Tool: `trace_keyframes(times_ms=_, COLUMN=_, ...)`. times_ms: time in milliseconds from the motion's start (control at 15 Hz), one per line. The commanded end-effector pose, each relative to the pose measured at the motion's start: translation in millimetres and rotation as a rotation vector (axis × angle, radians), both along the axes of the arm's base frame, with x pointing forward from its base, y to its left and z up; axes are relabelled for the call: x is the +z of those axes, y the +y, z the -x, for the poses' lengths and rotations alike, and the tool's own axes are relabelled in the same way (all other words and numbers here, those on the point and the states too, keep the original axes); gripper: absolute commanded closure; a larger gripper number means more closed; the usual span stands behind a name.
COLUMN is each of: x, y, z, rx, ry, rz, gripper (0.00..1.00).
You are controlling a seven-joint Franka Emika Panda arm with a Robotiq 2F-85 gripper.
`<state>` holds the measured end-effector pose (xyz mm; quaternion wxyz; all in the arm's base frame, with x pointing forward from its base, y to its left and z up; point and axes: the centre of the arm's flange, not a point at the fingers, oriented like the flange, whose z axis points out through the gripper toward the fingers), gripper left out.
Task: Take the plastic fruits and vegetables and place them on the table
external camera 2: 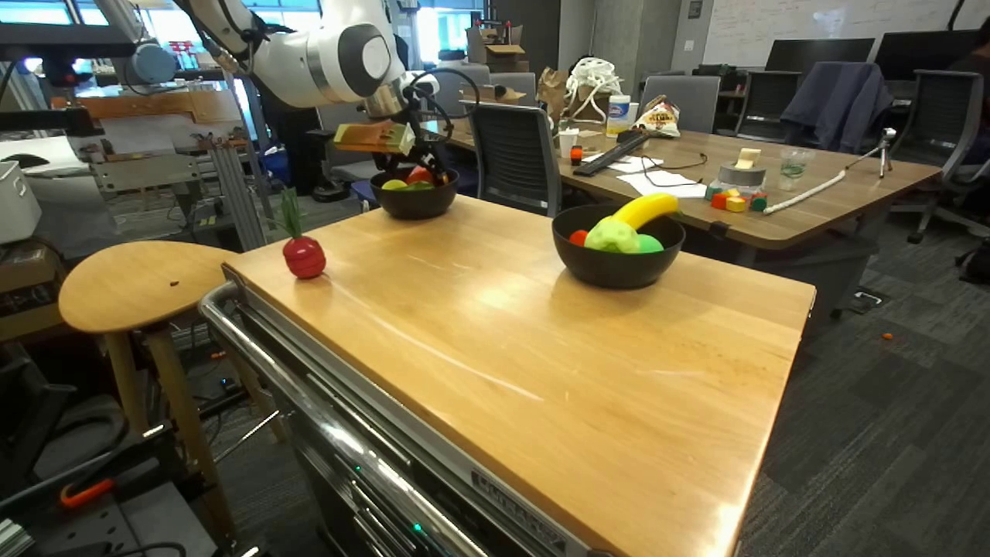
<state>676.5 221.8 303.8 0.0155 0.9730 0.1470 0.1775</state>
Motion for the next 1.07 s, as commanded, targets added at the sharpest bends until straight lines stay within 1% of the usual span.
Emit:
trace_keyframes(times_ms=0, x=-4.1, y=3.2, z=-13.5, rx=-0.016, ry=-0.026, rz=0.035, gripper=0.26)
trace_keyframes(times_ms=133, x=-0.2, y=-2.1, z=-8.8, rx=-0.016, ry=-0.024, rz=0.04, gripper=0.34)
trace_keyframes(times_ms=267, x=4.4, y=-9.8, z=0.2, rx=-0.016, ry=-0.007, rz=0.044, gripper=0.36)
trace_keyframes(times_ms=400, x=9.2, y=-17.3, z=9.9, rx=-0.026, ry=0.024, rz=0.051, gripper=0.36)
trace_keyframes(times_ms=467, x=10.1, y=-21.8, z=16.4, rx=-0.034, ry=0.065, rz=0.05, gripper=0.37)
trace_keyframes(times_ms=667, x=15.7, y=-32.7, z=32.5, rx=-0.056, ry=0.113, rz=0.071, gripper=0.37)
trace_keyframes(times_ms=800, x=28.0, y=-36.7, z=46.8, rx=-0.056, ry=0.101, rz=0.081, gripper=0.37)
trace_keyframes(times_ms=1000, x=51.7, y=-40.9, z=66.9, rx=-0.053, ry=0.03, rz=0.065, gripper=0.37)
